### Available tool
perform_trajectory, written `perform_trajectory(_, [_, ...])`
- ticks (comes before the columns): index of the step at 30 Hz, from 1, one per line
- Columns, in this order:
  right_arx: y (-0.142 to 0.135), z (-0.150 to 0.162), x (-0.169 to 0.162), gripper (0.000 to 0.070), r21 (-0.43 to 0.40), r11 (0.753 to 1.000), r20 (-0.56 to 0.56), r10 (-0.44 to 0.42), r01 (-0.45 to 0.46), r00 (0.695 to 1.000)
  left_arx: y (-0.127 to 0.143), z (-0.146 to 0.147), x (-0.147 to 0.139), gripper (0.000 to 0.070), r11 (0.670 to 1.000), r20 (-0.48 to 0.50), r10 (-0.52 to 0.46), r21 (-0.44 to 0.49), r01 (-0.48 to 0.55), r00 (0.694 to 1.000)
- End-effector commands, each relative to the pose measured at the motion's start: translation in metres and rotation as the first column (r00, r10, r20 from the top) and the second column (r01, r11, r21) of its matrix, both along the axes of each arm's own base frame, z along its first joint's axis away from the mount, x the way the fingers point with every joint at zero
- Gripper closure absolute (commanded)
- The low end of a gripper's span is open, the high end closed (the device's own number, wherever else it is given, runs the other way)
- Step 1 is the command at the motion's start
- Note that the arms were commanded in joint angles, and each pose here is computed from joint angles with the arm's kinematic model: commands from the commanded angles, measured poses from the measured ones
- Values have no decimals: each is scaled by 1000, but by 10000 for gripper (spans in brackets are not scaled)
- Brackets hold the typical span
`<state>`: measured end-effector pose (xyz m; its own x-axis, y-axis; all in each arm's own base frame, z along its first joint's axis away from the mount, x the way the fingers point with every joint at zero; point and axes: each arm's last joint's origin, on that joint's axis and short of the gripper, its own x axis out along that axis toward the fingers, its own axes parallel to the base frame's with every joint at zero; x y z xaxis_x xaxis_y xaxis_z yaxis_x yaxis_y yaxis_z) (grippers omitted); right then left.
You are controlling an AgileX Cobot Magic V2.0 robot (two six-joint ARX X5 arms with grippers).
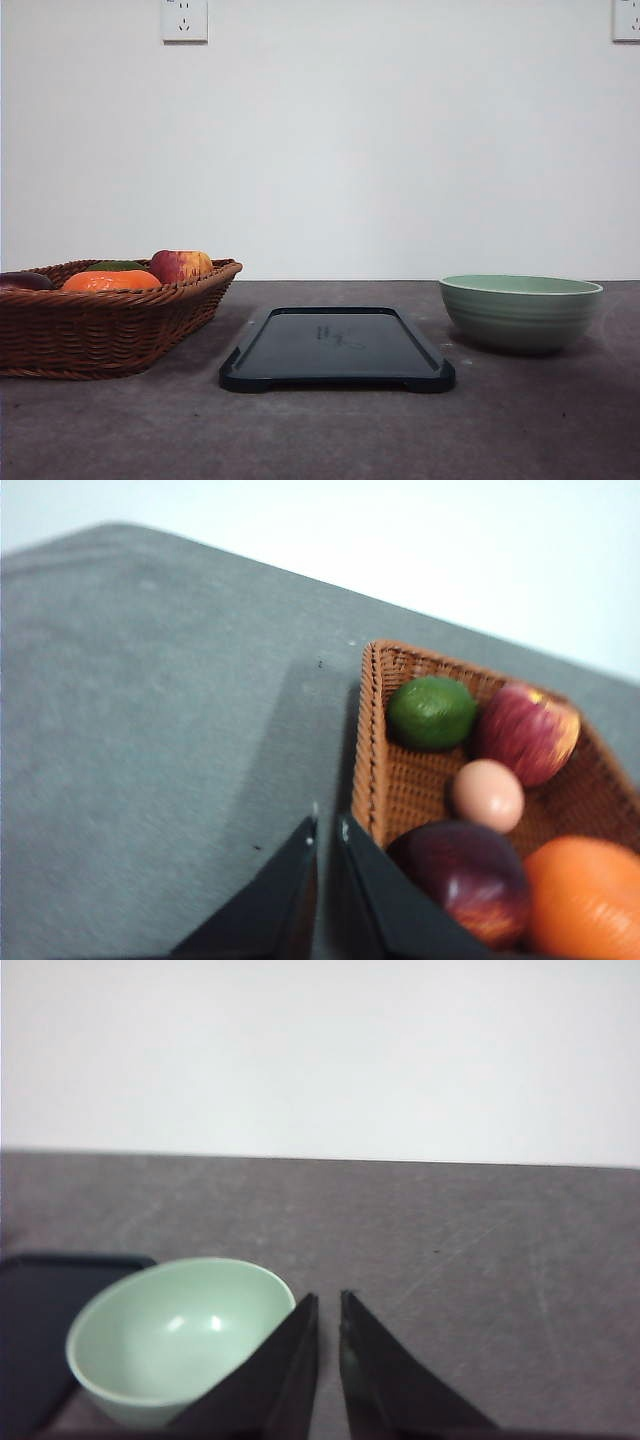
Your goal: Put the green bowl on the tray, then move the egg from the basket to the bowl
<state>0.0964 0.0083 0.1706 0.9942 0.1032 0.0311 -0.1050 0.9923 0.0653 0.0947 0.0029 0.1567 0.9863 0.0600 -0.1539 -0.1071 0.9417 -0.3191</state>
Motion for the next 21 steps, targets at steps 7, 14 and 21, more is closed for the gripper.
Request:
perform_trajectory(7, [-1, 8, 0, 672, 410, 912, 50, -9, -12, 999, -2, 0, 2, 692, 891, 55, 9, -454, 17, 998])
perform_trajectory(14, [-1, 24, -4, 698, 435, 898, 182, -13, -69, 983, -2, 25, 1, 692, 926, 300, -29, -351, 139, 953])
perform_trajectory(21, [-3, 48, -9, 698, 353, 935, 204, -58, -18, 977, -3, 50, -4, 692, 985, 375, -65, -123, 119, 925])
